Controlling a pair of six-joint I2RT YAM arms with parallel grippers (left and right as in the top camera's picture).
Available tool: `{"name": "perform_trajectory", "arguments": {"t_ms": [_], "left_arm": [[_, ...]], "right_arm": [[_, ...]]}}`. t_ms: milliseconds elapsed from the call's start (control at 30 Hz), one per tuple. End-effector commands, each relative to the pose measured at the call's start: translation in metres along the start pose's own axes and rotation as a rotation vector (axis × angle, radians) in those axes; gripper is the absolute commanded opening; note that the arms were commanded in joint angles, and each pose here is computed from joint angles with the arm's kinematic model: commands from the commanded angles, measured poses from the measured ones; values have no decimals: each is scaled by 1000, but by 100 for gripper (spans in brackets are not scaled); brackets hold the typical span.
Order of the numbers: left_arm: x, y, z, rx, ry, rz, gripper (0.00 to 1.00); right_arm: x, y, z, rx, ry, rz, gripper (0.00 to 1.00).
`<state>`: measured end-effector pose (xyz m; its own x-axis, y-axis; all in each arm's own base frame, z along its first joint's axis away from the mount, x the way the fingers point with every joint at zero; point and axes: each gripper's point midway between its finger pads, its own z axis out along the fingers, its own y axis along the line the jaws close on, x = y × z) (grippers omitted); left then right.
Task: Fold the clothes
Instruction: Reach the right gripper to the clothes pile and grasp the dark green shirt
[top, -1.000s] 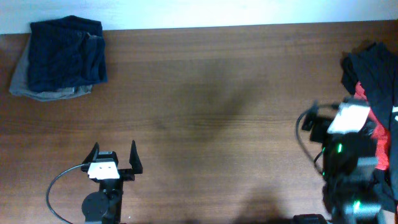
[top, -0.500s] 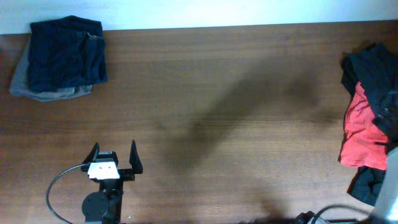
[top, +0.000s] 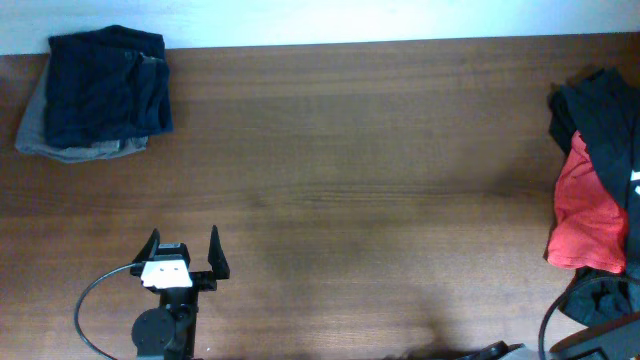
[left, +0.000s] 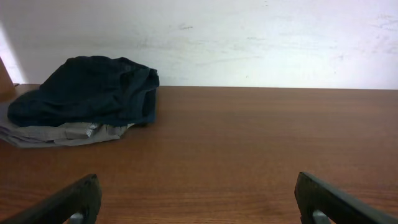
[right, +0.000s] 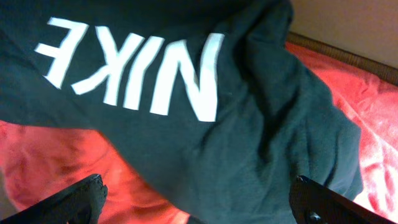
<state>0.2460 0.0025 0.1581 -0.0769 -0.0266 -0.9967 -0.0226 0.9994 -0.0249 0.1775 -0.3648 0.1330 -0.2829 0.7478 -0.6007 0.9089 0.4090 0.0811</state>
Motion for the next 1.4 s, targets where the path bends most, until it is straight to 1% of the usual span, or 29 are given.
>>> {"name": "perform_trajectory", "arguments": {"t_ms": [0, 200, 267, 400, 500, 633, 767, 833, 933, 1100, 1367], "left_arm": [[1, 1, 0, -4, -1, -9, 99], [1, 1, 0, -4, -1, -9, 99], [1, 1, 0, -4, -1, -9, 99], [1, 1, 0, -4, -1, -9, 99], [1, 1, 0, -4, -2, -9, 99], [1, 1, 0, -4, -2, -9, 99], [1, 1, 0, -4, -1, -9, 99], [1, 1, 0, -4, -1, -9, 99], [1, 1, 0, -4, -1, -9, 99], [1, 1, 0, -4, -1, -9, 99], [1, 1, 0, -4, -1, -9, 99]], "right_arm": [[-14, -11, 2, -50, -39, -86, 99], [-14, -62, 4, 147, -30, -91, 99], [-13, -71, 7, 194, -22, -102, 99], [-8, -67, 23, 162, 7, -190, 99], [-3, -69, 35, 160, 25, -187, 99], [-17, -67, 38, 144, -12, -185, 99], [-19, -62, 41, 115, -25, -186, 99], [-16, -57, 50, 74, -19, -177, 99], [-9, -58, 62, 72, 3, -134, 99], [-1, -60, 81, 69, 28, -119, 99], [-1, -66, 87, 96, 22, -120, 99]]}}
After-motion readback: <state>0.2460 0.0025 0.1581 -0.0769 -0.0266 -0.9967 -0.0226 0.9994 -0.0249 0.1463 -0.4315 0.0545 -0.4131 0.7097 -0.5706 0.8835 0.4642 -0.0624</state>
